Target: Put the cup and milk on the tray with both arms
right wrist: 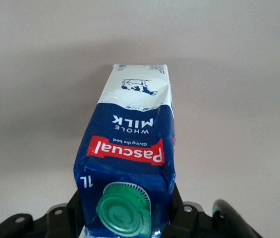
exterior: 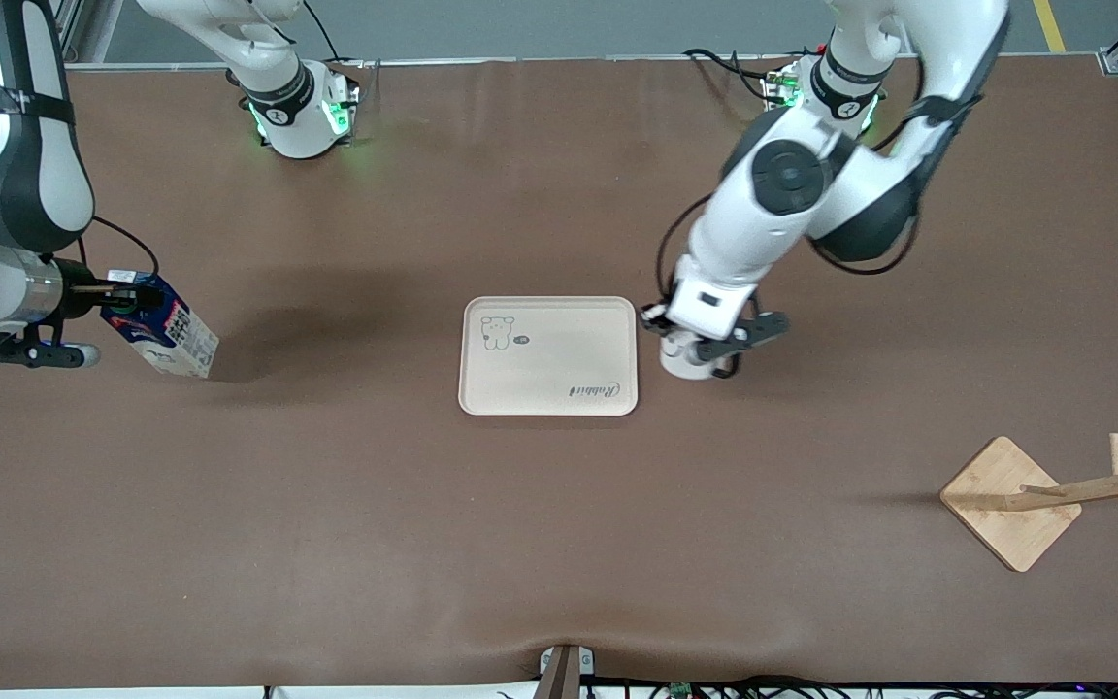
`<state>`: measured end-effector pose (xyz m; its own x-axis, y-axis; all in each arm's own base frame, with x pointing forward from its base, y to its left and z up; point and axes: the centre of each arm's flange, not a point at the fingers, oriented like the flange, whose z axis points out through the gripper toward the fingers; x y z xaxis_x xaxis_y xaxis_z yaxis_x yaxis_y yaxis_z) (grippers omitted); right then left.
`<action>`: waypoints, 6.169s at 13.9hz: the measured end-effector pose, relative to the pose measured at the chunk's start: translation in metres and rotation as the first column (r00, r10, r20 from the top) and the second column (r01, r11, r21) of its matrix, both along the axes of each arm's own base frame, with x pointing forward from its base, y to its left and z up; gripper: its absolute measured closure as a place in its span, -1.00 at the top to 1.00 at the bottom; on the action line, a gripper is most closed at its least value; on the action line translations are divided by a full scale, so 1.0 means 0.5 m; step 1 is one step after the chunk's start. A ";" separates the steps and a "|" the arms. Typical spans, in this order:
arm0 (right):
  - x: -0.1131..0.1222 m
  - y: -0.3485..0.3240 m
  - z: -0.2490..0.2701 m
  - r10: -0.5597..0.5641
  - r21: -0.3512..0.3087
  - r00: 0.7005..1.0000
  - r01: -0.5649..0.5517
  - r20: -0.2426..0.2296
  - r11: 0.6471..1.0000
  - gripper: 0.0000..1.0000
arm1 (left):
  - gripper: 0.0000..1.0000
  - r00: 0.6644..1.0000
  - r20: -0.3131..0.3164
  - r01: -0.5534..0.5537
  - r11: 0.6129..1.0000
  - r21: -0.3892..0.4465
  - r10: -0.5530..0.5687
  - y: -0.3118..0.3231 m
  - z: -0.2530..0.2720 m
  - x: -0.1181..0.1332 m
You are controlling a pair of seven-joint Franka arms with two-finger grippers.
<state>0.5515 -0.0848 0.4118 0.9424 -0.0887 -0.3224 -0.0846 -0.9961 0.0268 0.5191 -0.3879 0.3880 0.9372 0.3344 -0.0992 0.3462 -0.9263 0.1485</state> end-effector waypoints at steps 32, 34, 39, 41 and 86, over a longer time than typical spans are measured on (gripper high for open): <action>0.116 0.192 0.143 -0.126 0.062 0.992 0.126 -0.004 0.990 0.32 | -0.46 0.908 -0.310 0.317 0.946 0.071 -0.281 -0.236 -0.289 -0.061; 0.115 0.219 0.148 -0.134 0.055 0.991 0.134 -0.006 0.989 0.32 | -0.06 0.912 -0.302 0.311 0.948 0.068 -0.278 -0.235 -0.282 -0.052; 0.102 0.350 0.151 -0.193 0.070 0.981 0.195 -0.038 0.978 0.32 | 0.87 0.916 -0.291 0.313 0.946 0.082 -0.277 -0.228 -0.213 -0.038; 0.092 0.410 0.152 -0.217 0.066 0.975 0.220 -0.049 0.973 0.32 | 1.00 0.927 -0.272 0.296 0.950 0.103 -0.260 -0.199 -0.128 -0.015; -0.029 1.039 -0.148 0.010 0.011 0.999 -0.009 -0.048 1.000 0.67 | 1.00 0.948 0.018 0.304 0.924 0.232 -0.317 0.656 0.583 0.006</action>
